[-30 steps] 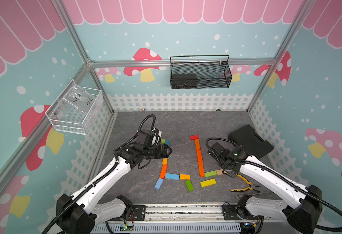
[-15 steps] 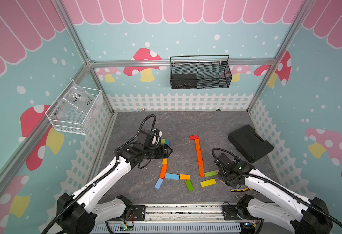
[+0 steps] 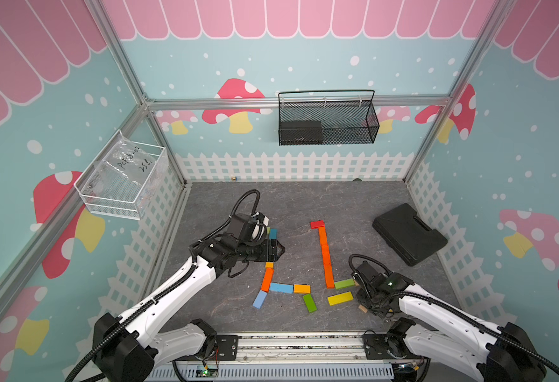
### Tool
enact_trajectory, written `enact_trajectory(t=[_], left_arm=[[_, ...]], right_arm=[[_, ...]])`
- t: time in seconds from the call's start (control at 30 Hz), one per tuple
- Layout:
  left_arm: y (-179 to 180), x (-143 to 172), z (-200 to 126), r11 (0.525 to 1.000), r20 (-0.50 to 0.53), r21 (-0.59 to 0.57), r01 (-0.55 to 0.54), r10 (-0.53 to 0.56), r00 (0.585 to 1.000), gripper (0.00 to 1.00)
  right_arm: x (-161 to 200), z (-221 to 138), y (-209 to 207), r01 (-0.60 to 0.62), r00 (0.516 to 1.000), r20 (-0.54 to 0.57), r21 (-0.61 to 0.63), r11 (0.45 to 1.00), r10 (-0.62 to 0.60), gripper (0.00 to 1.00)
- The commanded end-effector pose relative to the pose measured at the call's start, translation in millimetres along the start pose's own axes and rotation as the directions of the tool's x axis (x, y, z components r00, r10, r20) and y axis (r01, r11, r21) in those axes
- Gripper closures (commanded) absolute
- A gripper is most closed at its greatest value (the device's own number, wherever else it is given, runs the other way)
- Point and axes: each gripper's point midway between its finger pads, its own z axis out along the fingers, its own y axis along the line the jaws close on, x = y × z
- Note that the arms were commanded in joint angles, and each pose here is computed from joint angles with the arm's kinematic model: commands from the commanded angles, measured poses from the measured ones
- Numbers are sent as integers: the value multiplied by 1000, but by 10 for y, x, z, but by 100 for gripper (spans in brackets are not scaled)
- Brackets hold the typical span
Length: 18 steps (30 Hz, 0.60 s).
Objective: Assemble a giraffe with building blocks
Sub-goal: Place the building block at the center of the board.
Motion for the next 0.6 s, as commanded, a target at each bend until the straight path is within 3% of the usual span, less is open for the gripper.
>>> enact_trajectory(t=[0.0,0.37,0.57], left_arm=[[59,42,37,1000,-12,-24,2,-2,1000,22],[48,10,26,1000,-5,-26,-9,9,1000,22],[56,-15,8,999,7,-30,-13,13,1000,22]], right_arm=[[-67,28,-28,-8,1000,25,31,999,7,82],[-191,62,-59,12,999,30,68,998,-14,82],[-376,-125,-44,28,995,93,126,992,-39,85]])
